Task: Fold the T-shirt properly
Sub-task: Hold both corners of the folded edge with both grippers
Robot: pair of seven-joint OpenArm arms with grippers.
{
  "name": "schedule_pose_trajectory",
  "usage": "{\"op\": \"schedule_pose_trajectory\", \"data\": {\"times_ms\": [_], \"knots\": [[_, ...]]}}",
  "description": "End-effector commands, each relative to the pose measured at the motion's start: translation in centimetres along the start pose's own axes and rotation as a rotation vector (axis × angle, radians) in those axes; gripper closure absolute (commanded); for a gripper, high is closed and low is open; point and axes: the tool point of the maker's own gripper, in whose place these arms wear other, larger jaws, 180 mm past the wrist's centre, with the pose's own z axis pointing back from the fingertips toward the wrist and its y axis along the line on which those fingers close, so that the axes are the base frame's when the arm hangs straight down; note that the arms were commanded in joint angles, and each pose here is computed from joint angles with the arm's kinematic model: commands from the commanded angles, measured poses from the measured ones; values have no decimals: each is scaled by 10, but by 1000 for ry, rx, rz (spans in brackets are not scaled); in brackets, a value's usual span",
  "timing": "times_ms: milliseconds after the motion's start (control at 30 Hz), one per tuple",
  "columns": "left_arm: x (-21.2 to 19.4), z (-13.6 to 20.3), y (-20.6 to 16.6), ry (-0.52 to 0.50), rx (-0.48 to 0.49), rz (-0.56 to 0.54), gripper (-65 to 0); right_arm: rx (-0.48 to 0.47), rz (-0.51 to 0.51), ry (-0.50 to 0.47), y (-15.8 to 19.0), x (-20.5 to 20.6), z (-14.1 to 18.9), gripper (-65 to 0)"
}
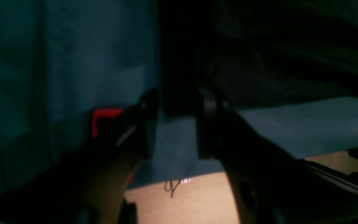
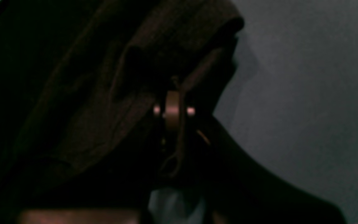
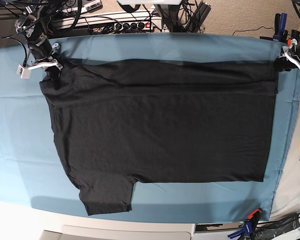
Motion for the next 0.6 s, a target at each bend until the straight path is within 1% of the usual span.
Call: {"op": "schedule_pose_trajectory", "data": {"times_ms": [0, 167, 267, 333, 367, 500, 567], "knots": [[-8, 7, 14, 59, 61, -18, -232, -6, 19, 27, -1, -3, 2, 0], [-7, 6, 13, 54, 56, -37, -232, -3, 17, 26, 0, -3, 2, 0], [-6, 7, 19, 52, 87, -53, -233, -2, 17, 26, 0, -3, 2, 0], [-6, 7, 20, 52, 96, -57, -251, 1, 14, 24, 0, -3, 2, 0], [-6, 7, 20, 53, 96, -58, -261, 2, 13, 24, 1, -3, 2, 0], [-6, 6, 17, 49, 82, -58, -263, 2, 14, 24, 1, -3, 2, 0], [-10, 1, 11, 67, 60, -85, -263, 2, 14, 24, 1, -3, 2, 0]]}}
